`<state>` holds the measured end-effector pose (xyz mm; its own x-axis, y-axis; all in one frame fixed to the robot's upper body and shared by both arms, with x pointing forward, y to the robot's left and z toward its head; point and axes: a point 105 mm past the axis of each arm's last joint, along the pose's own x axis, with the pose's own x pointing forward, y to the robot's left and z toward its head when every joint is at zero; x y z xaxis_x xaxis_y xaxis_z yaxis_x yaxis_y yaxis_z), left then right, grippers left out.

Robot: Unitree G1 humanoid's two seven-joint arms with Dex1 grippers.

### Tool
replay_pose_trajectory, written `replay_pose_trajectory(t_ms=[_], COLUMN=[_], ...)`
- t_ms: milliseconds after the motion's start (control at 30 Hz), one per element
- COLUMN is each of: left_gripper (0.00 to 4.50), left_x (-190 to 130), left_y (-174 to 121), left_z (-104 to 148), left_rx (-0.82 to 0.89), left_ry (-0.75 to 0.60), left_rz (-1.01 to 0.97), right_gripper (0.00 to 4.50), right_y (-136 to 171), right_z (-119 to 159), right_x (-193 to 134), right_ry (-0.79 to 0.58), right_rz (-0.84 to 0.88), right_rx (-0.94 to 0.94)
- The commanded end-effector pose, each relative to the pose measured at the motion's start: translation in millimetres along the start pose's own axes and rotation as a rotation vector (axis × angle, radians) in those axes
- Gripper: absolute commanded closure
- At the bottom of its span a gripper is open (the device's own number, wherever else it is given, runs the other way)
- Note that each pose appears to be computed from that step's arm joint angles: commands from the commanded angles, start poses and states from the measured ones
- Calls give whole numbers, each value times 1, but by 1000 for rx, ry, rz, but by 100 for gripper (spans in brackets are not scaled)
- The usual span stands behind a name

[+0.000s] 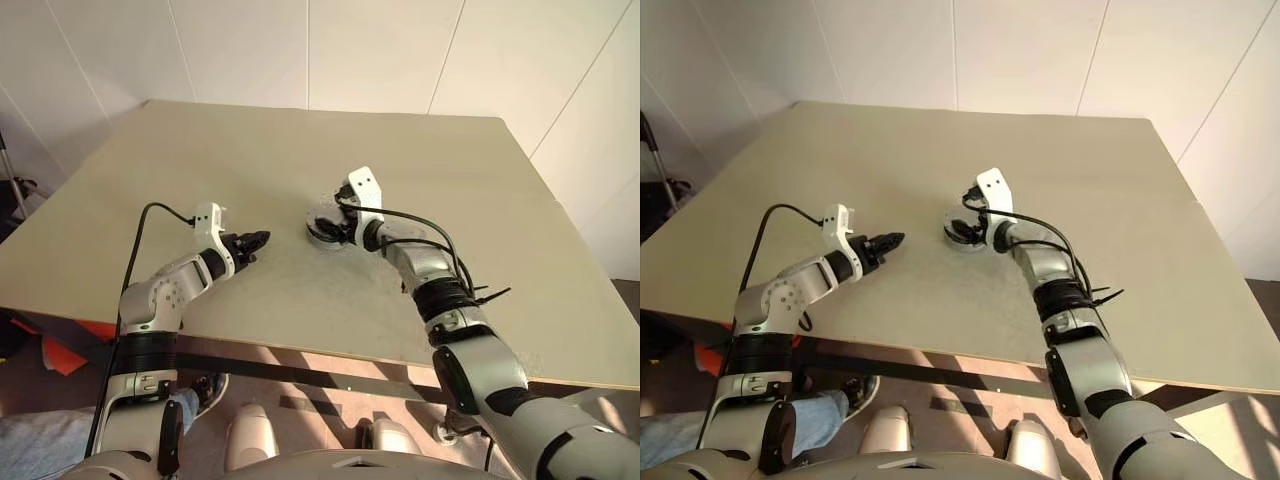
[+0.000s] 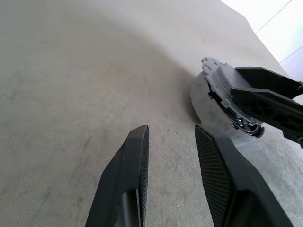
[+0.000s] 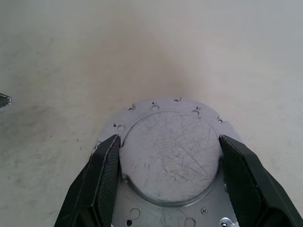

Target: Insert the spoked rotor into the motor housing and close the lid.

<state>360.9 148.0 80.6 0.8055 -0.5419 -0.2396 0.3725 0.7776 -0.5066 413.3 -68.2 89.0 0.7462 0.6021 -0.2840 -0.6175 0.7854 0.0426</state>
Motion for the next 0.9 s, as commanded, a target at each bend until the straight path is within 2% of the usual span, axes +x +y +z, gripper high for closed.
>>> replay_pose_trajectory(t_ms=[33,300,900], left_gripper=[287,287,287], left_x=[2,5,2], left_y=[-7,-9,-8], left_z=[13,14,12], left_rx=[33,37,32], left_ry=[-34,-30,-36], left_rz=[-28,-36,-25], right_gripper=[133,133,133], right_y=[-3,4,6], right_z=[20,8,1], right_x=[-8,-1,-4], right_ry=[-61,-26,-6], right_rz=[7,-2,27], right_rx=[11,9,-79])
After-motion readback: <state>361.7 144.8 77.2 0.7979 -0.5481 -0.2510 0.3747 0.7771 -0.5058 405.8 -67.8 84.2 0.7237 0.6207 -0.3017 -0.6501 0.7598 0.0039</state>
